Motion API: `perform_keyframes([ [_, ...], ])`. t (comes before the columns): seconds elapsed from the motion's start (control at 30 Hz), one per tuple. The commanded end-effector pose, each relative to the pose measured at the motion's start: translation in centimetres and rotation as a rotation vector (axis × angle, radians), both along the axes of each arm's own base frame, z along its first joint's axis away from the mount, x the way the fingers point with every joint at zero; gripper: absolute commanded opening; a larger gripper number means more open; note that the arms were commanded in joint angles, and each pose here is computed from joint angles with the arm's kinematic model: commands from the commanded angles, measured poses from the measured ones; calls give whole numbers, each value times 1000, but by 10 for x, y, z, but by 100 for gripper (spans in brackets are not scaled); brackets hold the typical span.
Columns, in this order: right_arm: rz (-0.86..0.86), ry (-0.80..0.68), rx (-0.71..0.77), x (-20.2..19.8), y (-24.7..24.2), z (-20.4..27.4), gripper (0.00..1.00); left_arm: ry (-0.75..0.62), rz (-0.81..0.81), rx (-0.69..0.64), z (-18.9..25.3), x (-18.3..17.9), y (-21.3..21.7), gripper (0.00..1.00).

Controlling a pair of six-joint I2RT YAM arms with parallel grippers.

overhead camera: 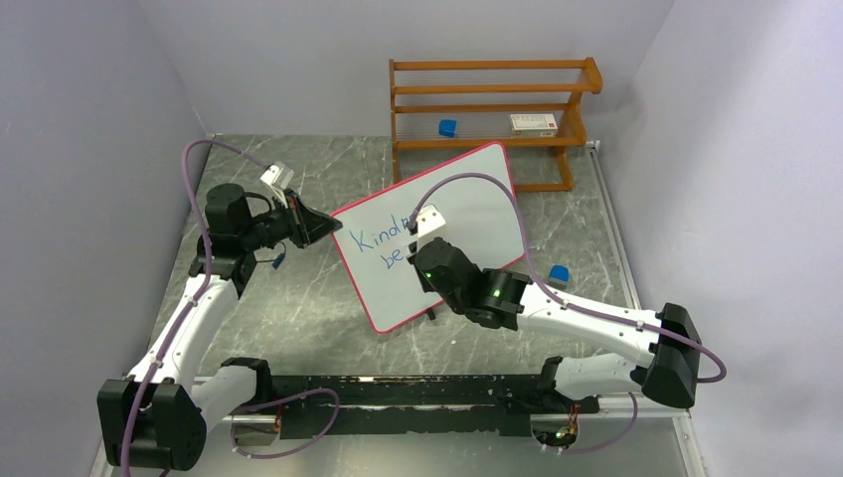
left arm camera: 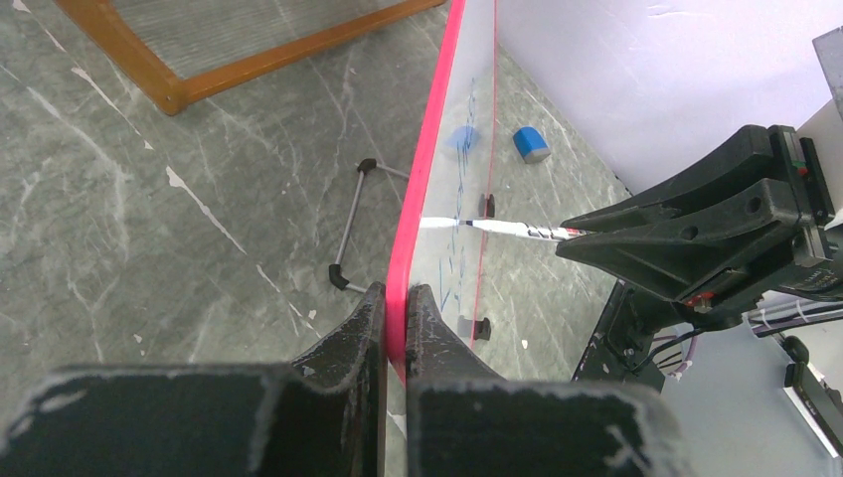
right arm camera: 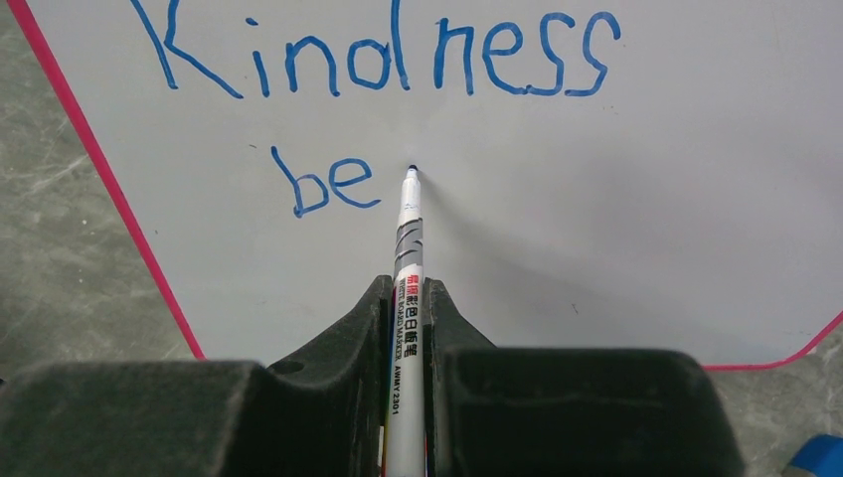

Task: Write a sentence on the whiteboard

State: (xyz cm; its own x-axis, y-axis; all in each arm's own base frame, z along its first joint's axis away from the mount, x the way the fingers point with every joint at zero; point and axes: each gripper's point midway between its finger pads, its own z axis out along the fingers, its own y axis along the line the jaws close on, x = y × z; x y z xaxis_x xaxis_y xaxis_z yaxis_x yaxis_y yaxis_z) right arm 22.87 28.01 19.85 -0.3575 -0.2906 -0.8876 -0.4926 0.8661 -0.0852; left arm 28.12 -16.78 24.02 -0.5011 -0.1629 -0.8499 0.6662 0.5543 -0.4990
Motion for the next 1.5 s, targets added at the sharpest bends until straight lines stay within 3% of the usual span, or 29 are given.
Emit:
perform_keyframes([
  [0.0,-7,-23,39,5,4,9,0,42,24,59,-28,2,5,5],
  [0.73,65,38,-17,-8,4,-7,0,40,30,64,-28,3,6,5],
  [1.47,2,3,-48,0,-7,-3,0,40,27,62,-28,3,5,5],
])
